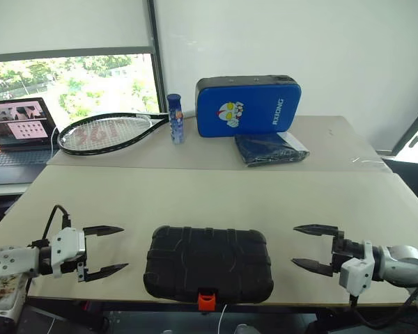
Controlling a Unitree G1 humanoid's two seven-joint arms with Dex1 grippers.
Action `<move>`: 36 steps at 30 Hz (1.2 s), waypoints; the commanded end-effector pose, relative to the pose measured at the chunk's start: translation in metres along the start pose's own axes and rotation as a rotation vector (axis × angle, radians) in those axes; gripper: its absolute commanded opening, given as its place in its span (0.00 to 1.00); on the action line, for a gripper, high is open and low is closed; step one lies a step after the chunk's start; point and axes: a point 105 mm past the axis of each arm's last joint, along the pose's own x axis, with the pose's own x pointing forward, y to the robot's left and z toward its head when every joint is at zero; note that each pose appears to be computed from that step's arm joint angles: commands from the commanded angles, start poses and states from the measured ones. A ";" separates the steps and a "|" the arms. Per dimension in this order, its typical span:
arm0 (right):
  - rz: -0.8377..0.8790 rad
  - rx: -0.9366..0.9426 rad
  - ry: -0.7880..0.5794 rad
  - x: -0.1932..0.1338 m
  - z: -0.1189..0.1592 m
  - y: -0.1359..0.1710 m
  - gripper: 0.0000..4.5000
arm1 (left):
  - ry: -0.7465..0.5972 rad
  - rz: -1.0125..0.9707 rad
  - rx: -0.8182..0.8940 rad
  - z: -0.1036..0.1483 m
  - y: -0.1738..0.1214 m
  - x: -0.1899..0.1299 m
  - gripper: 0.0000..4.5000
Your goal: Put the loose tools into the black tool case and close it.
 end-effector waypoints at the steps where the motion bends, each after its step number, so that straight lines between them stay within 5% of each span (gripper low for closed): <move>1: 0.079 0.204 0.007 -0.008 0.007 0.015 0.88 | -0.033 0.054 -0.047 0.007 0.006 -0.004 0.94; 4: 0.188 0.394 -0.020 -0.004 0.022 0.036 0.68 | -0.040 0.013 -0.095 0.007 -0.004 0.005 0.77; 12: 0.164 0.456 -0.074 0.036 0.038 0.024 0.07 | -0.041 -0.059 -0.152 0.009 -0.029 0.038 0.13; 14: 0.164 0.470 -0.060 0.046 0.036 0.021 0.00 | -0.026 -0.082 -0.172 0.008 -0.034 0.044 0.01; 24: 0.025 0.463 -0.004 0.085 0.010 -0.027 0.00 | -0.101 -0.095 -0.267 0.029 -0.044 0.083 0.01; 36: -0.102 0.481 0.248 0.119 -0.051 -0.073 0.00 | -0.162 -0.031 -0.272 0.038 -0.030 0.109 0.01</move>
